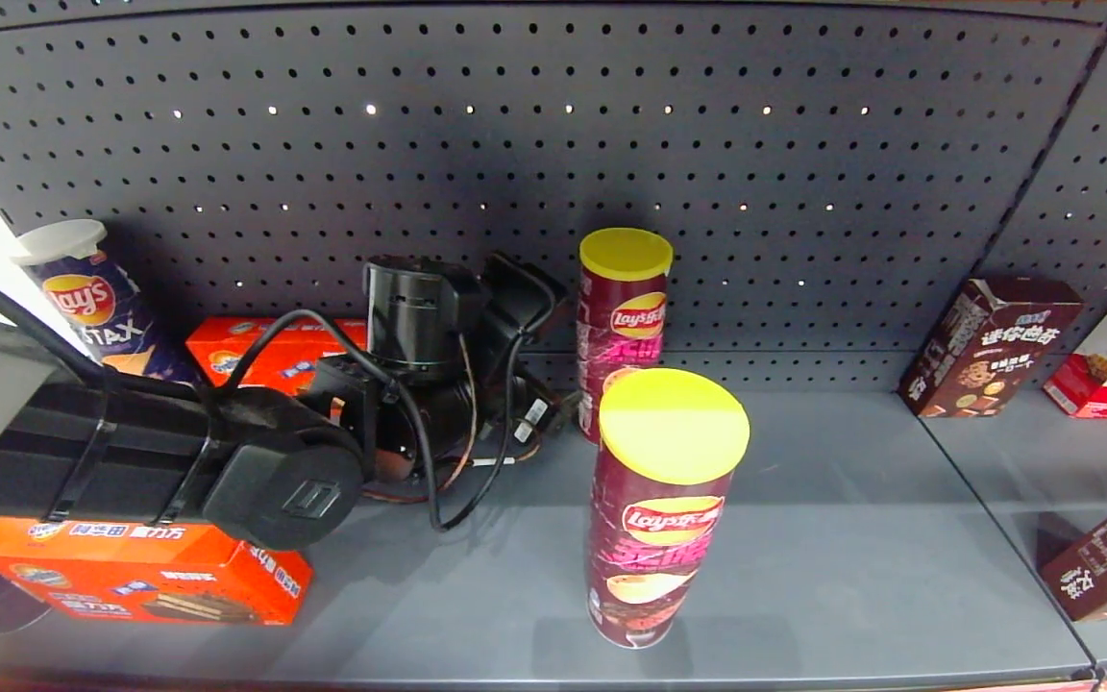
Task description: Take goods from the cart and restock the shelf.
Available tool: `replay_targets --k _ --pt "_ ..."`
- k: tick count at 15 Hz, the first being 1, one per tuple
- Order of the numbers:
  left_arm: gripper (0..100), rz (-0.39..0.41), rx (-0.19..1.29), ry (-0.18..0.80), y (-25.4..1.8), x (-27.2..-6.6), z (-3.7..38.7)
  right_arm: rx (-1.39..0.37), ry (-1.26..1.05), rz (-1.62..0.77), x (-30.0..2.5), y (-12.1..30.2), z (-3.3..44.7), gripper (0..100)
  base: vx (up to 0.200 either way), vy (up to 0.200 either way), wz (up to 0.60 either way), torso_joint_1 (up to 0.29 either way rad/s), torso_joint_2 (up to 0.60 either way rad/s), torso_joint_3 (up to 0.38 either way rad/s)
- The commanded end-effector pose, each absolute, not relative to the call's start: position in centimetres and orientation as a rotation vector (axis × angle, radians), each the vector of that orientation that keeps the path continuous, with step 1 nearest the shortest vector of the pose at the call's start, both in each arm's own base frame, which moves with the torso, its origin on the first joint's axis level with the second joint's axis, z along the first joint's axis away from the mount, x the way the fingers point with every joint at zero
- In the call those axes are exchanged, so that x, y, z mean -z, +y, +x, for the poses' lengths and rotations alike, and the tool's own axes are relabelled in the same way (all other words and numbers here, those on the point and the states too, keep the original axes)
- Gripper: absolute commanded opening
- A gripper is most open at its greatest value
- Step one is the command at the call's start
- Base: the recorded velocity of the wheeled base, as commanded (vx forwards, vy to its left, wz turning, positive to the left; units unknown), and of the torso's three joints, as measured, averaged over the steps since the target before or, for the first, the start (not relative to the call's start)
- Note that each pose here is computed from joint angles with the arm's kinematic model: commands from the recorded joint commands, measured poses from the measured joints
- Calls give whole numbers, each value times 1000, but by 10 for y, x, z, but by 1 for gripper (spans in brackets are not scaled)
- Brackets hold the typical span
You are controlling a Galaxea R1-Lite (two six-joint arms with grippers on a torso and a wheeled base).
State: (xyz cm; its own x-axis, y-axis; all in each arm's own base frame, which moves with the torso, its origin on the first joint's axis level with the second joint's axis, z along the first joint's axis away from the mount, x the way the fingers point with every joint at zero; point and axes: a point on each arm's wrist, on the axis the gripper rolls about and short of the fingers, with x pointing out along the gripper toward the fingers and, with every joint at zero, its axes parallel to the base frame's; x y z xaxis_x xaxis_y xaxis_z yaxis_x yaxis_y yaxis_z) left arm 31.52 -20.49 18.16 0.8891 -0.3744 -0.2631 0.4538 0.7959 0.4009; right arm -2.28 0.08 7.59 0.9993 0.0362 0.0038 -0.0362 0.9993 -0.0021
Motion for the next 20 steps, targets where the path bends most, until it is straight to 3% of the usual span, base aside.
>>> replay_targets --k 1,10,13,17,20 --pt "100 476 452 176 -208 -180 316 -37 -5 -2 -76 1 -23 100 0 0 0 0 0 0" --pt "100 456 456 196 -207 -176 313 -37 -5 -2 -76 1 -23 100 0 0 0 0 0 0" --pt "100 443 443 179 -195 -188 301 -37 -5 -2 -76 1 -23 100 0 0 0 0 0 0" --pt "100 275 382 123 -164 -225 269 -37 -5 -3 -76 1 -23 100 0 0 0 0 0 0" --pt "100 164 449 54 -164 -249 225 -37 -5 -2 -76 1 -23 100 0 0 0 0 0 0"
